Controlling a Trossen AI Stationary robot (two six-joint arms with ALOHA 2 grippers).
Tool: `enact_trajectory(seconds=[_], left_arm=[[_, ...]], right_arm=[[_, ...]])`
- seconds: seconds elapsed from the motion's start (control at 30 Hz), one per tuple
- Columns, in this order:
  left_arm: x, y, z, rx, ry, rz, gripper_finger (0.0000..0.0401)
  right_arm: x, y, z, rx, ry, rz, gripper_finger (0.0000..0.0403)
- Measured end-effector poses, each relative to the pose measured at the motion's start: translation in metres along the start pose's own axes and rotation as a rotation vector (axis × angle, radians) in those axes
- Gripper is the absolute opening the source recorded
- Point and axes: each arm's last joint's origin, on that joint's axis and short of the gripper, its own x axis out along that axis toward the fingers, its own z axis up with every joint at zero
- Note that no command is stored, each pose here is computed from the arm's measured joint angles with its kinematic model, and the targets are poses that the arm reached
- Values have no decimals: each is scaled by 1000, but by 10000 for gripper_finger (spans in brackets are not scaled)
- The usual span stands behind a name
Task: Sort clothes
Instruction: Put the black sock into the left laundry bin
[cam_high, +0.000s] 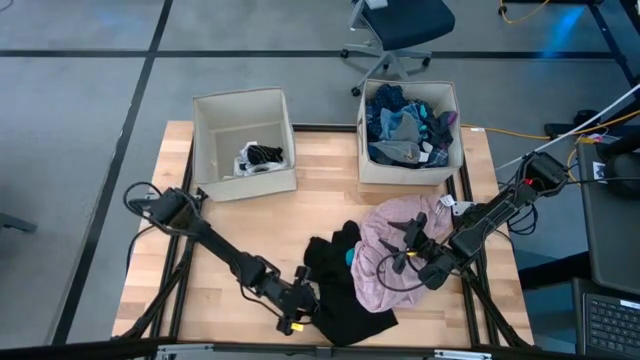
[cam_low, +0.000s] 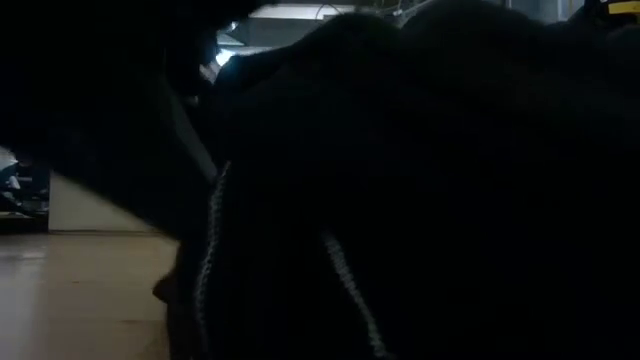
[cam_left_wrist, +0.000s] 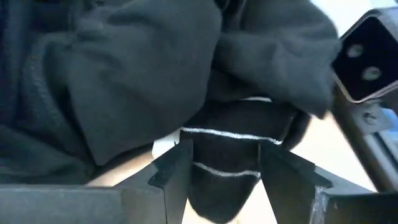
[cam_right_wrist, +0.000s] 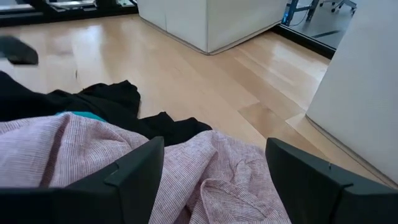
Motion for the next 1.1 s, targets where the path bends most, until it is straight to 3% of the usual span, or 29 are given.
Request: enact_trajectory(seconds=[0.17, 0.4, 0.47, 0.73, 1.1], left_arm=[[10, 1, -10, -15, 37, 11, 152], [3, 2, -9, -38, 76, 15, 22], [-6, 3, -7, -37, 104, 22, 10], [-76, 11, 24, -41, 86, 107, 7], [-191, 55, 70, 118, -203, 480, 14]], right_arm=[[0, 0, 0, 7, -8, -7, 280], [0, 0, 2, 21, -28, -15, 280], [0, 0, 1, 21, -28, -15, 280], [0, 0, 1, 17, -24, -11, 280], [0, 0, 2, 7, -35, -21, 280]])
